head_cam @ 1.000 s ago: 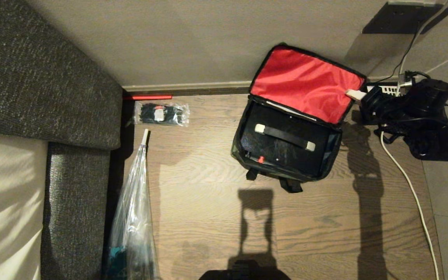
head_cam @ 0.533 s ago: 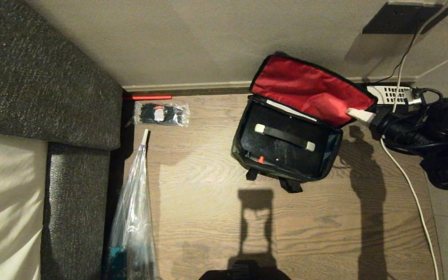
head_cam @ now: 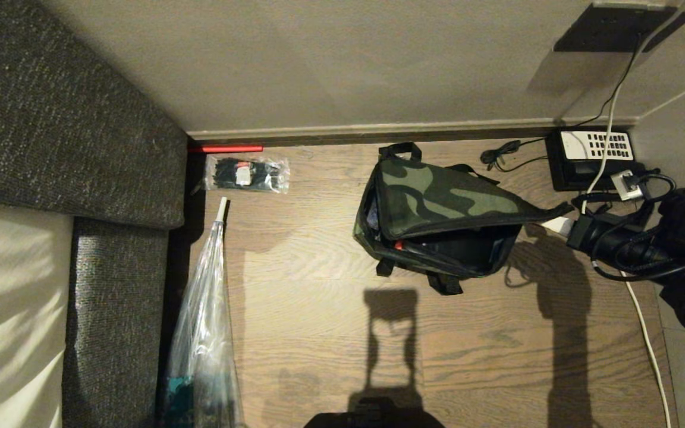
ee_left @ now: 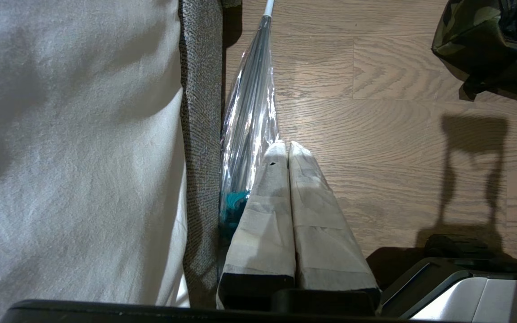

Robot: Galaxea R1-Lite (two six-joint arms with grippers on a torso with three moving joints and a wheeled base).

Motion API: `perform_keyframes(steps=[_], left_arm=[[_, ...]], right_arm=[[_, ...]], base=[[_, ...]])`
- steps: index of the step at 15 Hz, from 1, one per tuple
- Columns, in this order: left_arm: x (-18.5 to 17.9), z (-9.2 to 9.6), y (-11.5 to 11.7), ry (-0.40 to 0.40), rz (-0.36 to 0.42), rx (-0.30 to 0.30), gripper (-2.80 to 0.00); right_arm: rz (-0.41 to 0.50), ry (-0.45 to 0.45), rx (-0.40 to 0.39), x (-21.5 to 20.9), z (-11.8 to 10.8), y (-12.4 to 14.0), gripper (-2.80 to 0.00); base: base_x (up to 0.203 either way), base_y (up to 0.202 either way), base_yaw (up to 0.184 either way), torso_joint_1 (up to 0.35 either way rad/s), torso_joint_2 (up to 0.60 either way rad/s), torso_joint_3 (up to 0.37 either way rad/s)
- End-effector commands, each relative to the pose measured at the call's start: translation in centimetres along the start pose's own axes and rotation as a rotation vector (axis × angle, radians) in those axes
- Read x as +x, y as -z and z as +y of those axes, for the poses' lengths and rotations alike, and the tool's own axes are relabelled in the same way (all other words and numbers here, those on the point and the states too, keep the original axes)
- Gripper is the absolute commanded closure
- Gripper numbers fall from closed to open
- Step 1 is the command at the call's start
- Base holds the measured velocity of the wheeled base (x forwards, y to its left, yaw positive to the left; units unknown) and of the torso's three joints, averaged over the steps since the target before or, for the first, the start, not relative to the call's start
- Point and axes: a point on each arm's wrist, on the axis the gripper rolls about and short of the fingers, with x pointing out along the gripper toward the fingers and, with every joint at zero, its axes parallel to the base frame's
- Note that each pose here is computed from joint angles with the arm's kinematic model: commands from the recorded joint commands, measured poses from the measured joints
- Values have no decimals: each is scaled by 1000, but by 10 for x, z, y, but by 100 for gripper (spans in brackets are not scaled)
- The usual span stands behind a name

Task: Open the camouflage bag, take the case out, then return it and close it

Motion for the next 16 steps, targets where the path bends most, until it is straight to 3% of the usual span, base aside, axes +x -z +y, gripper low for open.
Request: perform_keyframes(steps=[1,2,5,7,10,13,16], left_arm=[[0,0,0,-1,-1,0,0],[0,0,0,-1,-1,0,0],[0,0,0,-1,-1,0,0],[0,0,0,-1,-1,0,0],[0,0,0,-1,-1,0,0],[0,0,0,-1,-1,0,0],[0,0,0,-1,-1,0,0]], right_arm=[[22,4,-51,0,-1,9,-124],[35,6,-75,0,-2,13,-280],[138,-2,-127,-4,4,43,-280],[231,-3,-94,-6,11,60,-280],[268,-12,-62,-19,24,61,-280],[273,-85,-47,-39,47,53,-280],[225,-71,-57,-39,48,13,-280]], base=[[0,0,0,0,0,0],[0,0,0,0,0,0],[0,0,0,0,0,0],[0,0,0,0,0,0],[0,0,0,0,0,0],[0,0,0,0,0,0],[0,0,0,0,0,0]])
